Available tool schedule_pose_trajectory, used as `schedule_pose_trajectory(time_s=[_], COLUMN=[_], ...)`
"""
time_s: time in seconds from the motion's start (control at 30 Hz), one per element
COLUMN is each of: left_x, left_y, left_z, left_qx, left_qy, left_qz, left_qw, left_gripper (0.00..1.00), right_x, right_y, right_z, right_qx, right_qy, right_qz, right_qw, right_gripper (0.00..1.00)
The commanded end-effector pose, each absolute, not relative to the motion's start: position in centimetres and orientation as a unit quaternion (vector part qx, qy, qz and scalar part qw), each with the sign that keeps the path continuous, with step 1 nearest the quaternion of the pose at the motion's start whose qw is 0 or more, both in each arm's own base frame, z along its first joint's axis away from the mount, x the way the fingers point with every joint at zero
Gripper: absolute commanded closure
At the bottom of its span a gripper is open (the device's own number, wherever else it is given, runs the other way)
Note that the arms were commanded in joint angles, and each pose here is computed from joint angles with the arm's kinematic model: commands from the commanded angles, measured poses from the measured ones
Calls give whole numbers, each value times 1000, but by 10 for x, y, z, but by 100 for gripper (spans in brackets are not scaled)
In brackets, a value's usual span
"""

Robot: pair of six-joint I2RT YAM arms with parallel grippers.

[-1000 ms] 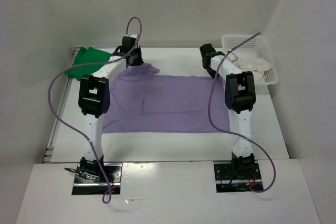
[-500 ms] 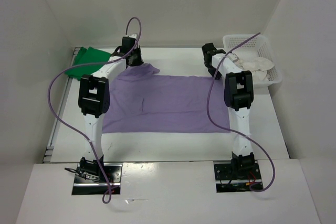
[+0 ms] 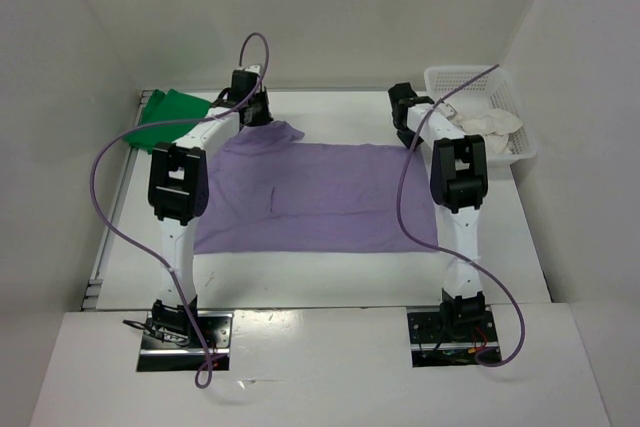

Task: Fold and stack the t-shirts
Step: Grap the side of the flattened tshirt furthest away from the robot with both arms

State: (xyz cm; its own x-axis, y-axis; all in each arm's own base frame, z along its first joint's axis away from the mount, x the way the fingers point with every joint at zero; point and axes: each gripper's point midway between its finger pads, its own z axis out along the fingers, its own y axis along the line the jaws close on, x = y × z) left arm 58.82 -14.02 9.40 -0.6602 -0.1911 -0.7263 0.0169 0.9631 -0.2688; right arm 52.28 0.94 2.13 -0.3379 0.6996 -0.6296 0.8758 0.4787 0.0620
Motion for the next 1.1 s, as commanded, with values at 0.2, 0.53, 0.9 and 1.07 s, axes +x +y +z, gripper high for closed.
schedule_pose_trajectory(time_s=[0.2, 0.53, 0.9, 1.07], left_x=[579, 541, 462, 428], left_y=[-131, -95, -71, -64], left_z=[161, 183, 202, 208], left_qx=[-54, -89, -104, -106], left_qy=[877, 879, 887, 888], left_qz=[-122, -109, -83, -78], left_qw=[462, 455, 443, 440], left_gripper=[96, 96, 96, 96], right_x=[505, 466, 436, 419], right_y=[22, 10, 15, 14], right_z=[93, 102, 95, 96], right_qx=[487, 453, 438, 444], right_qy=[787, 806, 820, 819], right_qz=[-48, -32, -15, 1], right_qw=[375, 379, 367, 363], right_gripper=[99, 99, 99, 99])
